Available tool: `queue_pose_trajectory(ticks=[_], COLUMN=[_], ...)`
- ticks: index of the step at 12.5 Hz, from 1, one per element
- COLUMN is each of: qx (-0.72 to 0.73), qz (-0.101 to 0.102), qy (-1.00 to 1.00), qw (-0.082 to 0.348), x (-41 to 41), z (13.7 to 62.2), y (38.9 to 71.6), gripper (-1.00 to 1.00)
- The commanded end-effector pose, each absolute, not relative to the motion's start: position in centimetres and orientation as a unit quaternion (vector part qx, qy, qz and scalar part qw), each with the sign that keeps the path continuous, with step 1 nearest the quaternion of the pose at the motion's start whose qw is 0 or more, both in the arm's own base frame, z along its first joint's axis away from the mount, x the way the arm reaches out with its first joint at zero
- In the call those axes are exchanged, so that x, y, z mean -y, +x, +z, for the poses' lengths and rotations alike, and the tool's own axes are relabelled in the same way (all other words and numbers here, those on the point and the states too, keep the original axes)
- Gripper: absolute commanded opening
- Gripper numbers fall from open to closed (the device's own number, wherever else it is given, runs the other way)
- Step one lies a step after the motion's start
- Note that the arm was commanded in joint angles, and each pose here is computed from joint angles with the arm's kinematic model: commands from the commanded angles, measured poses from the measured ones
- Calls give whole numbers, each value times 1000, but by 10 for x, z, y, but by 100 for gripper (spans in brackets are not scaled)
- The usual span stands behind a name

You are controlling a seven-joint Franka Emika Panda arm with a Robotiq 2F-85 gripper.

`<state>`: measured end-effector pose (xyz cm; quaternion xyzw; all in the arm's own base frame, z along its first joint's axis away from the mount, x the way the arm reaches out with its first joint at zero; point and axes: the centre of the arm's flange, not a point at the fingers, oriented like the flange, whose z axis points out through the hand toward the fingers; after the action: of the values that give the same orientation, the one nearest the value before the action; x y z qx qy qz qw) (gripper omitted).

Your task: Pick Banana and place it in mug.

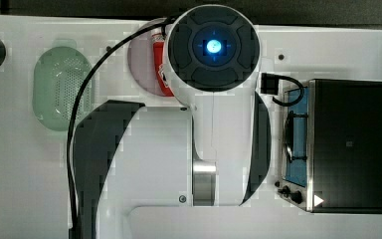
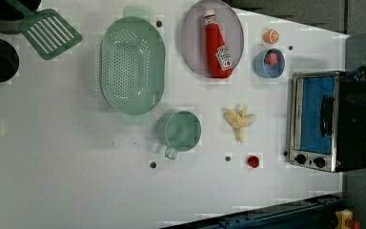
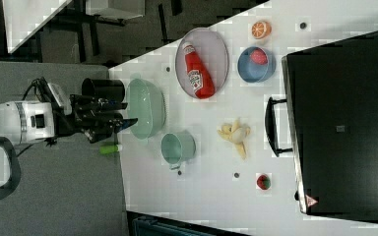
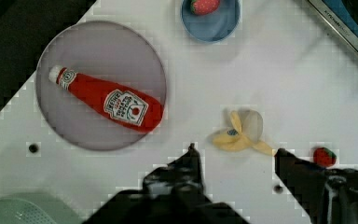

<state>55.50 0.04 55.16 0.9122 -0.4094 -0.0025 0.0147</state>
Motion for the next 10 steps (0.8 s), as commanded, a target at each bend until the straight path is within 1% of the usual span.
queue_pose_trajectory(ticks=[1, 3, 4, 5, 6, 9, 10], qx=[433, 433, 432, 432, 432, 433, 433], qz=[-13, -22, -34, -47, -52, -62, -60], qy=[901, 901, 901, 901, 900, 899, 899], qw=[-8, -4, 0, 6, 8, 14, 14], x=[31, 31, 31, 31, 31, 31, 31], z=[641, 631, 618, 596, 576, 505, 481], y=[473, 474, 476, 480, 486, 500, 502], gripper=[48, 91, 100, 100, 100, 100, 100])
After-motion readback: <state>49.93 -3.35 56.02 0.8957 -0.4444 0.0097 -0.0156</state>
